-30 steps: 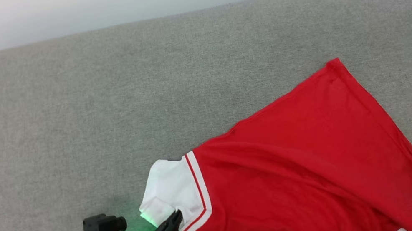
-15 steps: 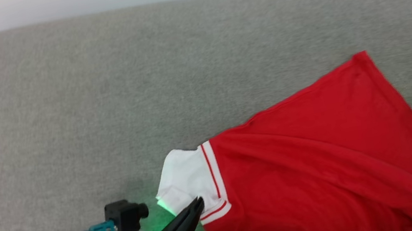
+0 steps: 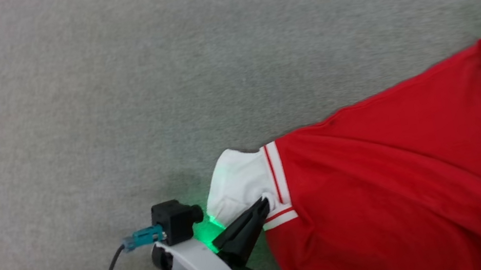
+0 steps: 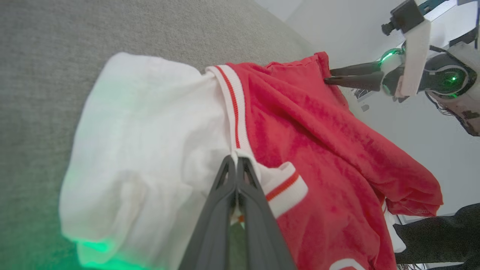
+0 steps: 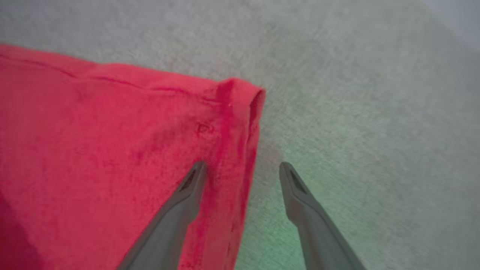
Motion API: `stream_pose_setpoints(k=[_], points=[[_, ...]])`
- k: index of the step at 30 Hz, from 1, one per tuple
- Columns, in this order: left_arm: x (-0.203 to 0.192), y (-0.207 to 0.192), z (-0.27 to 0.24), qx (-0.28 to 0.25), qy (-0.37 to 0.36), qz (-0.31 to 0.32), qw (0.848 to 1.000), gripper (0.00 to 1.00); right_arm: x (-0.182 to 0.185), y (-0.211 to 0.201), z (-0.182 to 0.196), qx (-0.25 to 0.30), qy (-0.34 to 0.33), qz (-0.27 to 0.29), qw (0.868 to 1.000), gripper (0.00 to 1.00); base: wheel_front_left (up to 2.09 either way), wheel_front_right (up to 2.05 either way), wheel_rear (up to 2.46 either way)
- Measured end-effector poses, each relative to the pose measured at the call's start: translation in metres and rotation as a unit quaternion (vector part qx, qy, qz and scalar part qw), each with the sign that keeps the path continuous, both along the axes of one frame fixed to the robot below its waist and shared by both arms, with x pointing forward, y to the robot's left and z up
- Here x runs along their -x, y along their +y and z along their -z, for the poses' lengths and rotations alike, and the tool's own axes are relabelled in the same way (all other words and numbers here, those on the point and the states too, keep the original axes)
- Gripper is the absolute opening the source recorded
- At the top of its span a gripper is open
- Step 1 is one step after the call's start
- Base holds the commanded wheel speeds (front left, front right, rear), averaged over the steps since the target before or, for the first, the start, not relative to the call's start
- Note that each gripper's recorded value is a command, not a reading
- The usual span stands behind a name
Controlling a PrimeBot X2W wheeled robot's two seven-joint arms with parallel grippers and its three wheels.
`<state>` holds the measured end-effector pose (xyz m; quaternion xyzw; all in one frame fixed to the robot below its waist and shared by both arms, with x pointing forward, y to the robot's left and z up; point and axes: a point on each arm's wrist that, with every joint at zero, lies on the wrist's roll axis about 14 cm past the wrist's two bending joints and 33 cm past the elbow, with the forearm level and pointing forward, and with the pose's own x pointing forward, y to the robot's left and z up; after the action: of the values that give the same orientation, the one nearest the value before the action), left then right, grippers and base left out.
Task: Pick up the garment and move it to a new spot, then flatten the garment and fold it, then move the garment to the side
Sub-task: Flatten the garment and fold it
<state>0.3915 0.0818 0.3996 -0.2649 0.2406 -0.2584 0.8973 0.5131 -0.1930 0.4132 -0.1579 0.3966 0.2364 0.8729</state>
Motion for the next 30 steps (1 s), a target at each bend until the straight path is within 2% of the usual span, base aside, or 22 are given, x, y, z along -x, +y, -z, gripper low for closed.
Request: stream_pose_setpoints(k=[4,5,6,7,10,11,17,23,28,30], points=[[0.0,0.006,0.004,-0.002,0.006,-0.013,1.0,0.0,-0.004,0.013,0.018,0.005,0.032,-0.023,0.999,0.98,0.0,0.0,0.0],[0.0,0.007,0.005,-0.002,0.008,-0.016,1.0,0.0,-0.006,0.015,0.02,0.005,0.033,-0.026,0.999,0.4,0.0,0.0,0.0],[0.001,0.008,0.005,-0.001,0.01,-0.019,1.0,0.0,-0.008,0.017,0.022,0.004,0.034,-0.029,0.999,0.31,0.0,0.0,0.0],[0.002,0.011,0.005,-0.001,0.012,-0.024,1.0,0.0,-0.008,0.022,0.022,-0.004,0.036,-0.033,0.999,0.0,0.0,0.0,0.0],[0.004,0.017,0.006,-0.011,0.011,-0.022,1.0,0.0,-0.015,0.02,0.014,-0.024,0.015,-0.02,0.999,0.0,0.0,0.0,0.0],[-0.001,0.021,0.002,-0.019,0.004,-0.021,1.0,0.0,-0.024,0.014,0.004,-0.046,-0.003,0.006,0.999,0.0,0.0,0.0,0.0],[-0.053,0.03,-0.04,-0.031,-0.062,-0.013,0.998,0.0,-0.062,-0.009,-0.045,-0.106,-0.093,0.08,0.987,0.0,0.0,0.0,0.0],[-0.125,0.028,-0.104,-0.025,-0.128,-0.001,0.991,0.0,-0.113,-0.035,-0.113,-0.141,-0.215,0.132,0.957,0.0,0.0,0.0,0.0],[-0.196,0.035,-0.172,0.004,-0.191,-0.036,0.981,0.0,-0.149,-0.046,-0.17,-0.163,-0.312,0.15,0.924,0.0,0.0,0.0,0.0],[-0.222,0.042,-0.199,0.015,-0.217,-0.057,0.974,0.0,-0.16,-0.054,-0.195,-0.171,-0.352,0.16,0.906,0.0,0.0,0.0,0.0]])
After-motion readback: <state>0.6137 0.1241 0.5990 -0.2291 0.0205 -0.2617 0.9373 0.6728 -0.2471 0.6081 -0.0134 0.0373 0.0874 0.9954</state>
